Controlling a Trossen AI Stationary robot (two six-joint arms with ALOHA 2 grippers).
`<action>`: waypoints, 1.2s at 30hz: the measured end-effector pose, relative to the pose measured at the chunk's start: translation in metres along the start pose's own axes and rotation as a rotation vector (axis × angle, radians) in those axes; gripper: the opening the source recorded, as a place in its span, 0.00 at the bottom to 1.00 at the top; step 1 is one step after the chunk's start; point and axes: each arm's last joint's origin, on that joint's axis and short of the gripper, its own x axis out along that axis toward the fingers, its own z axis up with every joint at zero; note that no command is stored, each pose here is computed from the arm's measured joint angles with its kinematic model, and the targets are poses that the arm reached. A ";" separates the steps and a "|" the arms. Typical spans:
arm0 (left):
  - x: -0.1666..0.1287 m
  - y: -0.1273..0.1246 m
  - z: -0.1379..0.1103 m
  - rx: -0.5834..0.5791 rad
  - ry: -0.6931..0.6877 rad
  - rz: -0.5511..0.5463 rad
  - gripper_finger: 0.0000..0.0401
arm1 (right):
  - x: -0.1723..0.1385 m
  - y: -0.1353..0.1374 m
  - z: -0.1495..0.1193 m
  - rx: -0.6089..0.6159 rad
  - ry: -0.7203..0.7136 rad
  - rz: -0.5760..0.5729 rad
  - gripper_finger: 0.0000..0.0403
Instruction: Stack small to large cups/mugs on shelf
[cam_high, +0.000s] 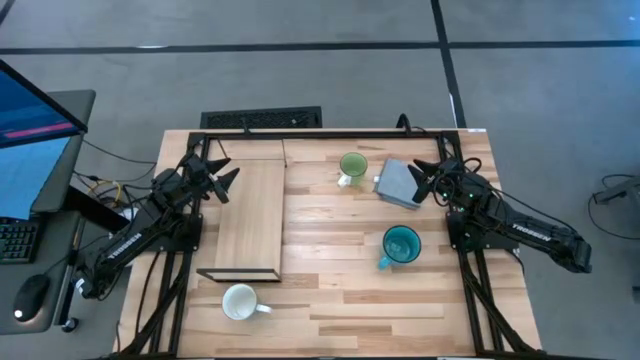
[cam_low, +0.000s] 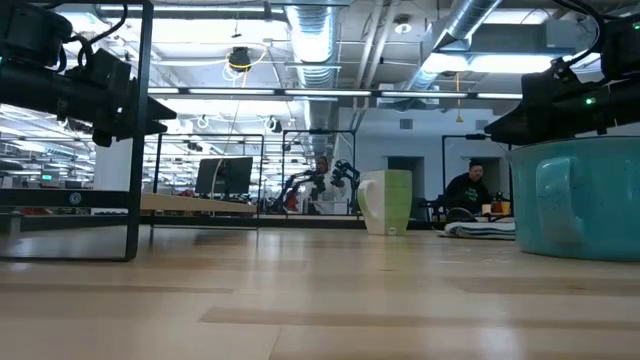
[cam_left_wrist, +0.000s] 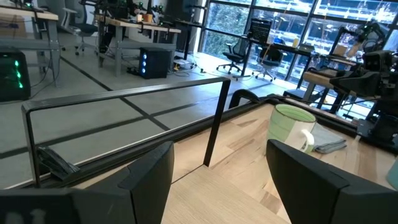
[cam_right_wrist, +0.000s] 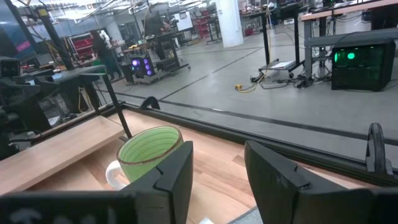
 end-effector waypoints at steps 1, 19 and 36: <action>0.000 0.000 0.000 0.000 0.000 0.000 0.62 | 0.000 0.000 0.000 0.000 0.000 0.000 0.41; 0.000 0.000 0.000 -0.002 0.000 0.000 0.62 | 0.000 -0.003 0.001 0.031 -0.016 -0.052 0.41; 0.000 0.001 0.000 -0.007 -0.007 0.037 0.62 | -0.019 0.013 0.088 0.099 -0.451 0.097 0.41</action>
